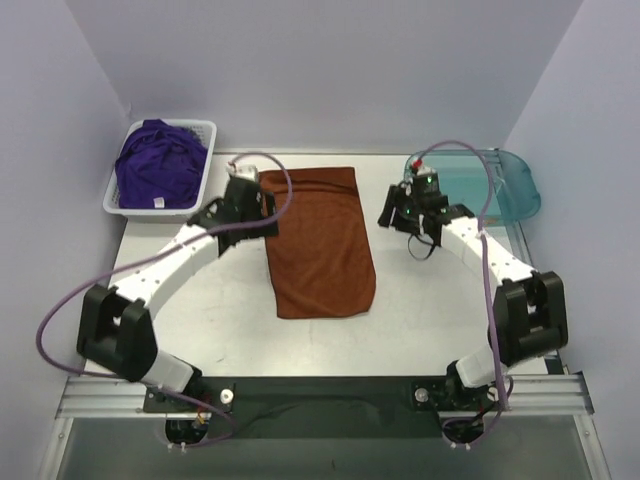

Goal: Fold and stack the towels
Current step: Fold the towel

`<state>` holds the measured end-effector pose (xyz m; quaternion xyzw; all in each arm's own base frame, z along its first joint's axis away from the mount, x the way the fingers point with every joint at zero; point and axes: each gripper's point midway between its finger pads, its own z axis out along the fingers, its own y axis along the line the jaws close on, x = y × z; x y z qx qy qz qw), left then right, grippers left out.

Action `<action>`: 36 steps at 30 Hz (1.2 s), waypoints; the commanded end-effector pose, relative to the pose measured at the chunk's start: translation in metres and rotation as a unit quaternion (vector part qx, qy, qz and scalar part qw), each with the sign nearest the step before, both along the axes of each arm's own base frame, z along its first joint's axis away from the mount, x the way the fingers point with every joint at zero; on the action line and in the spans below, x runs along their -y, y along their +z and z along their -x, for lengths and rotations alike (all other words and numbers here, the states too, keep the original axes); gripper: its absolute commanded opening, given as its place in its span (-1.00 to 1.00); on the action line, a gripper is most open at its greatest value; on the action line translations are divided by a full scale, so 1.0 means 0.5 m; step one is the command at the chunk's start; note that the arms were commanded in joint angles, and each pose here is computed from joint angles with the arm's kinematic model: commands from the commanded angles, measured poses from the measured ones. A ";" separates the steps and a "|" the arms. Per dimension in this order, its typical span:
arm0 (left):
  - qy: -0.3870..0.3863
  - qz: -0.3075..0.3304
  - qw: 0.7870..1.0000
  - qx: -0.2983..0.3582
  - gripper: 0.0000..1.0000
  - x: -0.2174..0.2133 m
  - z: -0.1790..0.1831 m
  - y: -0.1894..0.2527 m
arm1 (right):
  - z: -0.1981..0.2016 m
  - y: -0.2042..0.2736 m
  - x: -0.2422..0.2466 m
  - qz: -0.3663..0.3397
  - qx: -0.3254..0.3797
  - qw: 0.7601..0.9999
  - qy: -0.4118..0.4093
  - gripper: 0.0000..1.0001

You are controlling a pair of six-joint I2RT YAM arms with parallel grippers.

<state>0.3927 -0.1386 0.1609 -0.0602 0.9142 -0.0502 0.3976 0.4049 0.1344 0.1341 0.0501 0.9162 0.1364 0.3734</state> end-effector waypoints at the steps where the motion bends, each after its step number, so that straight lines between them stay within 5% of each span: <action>1: -0.045 0.034 0.997 -0.051 0.79 0.080 0.136 -0.063 | 0.105 -0.060 -0.010 -0.047 -0.073 0.996 -0.036 0.11; 7: -0.055 0.021 0.989 -0.136 0.66 0.101 0.295 -0.207 | 0.243 -0.162 -0.026 -0.040 -0.129 0.990 -0.031 -0.05; 17: -0.066 -0.036 0.981 -0.179 0.37 0.109 0.342 -0.282 | 0.308 -0.233 -0.069 -0.041 -0.163 0.985 -0.026 -0.28; 22: -0.067 -0.070 0.974 -0.203 -0.18 0.097 0.369 -0.313 | 0.318 -0.258 -0.070 -0.021 -0.177 0.984 -0.024 -0.28; 24: -0.070 -0.075 0.972 -0.211 -0.41 0.095 0.379 -0.321 | 0.325 -0.262 -0.074 -0.012 -0.182 0.983 -0.020 -0.42; 28: -0.075 -0.072 0.975 -0.199 -0.91 0.101 0.376 -0.303 | 0.327 -0.249 -0.074 0.038 -0.181 0.983 -0.001 -1.00; 35: -0.086 -0.052 0.978 -0.180 -0.98 0.116 0.373 -0.262 | 0.284 -0.144 -0.086 0.195 -0.149 0.969 0.039 -1.00; 36: -0.085 -0.047 0.979 -0.179 -0.98 0.117 0.375 -0.259 | 0.267 -0.135 -0.120 0.215 -0.143 0.965 0.054 -0.86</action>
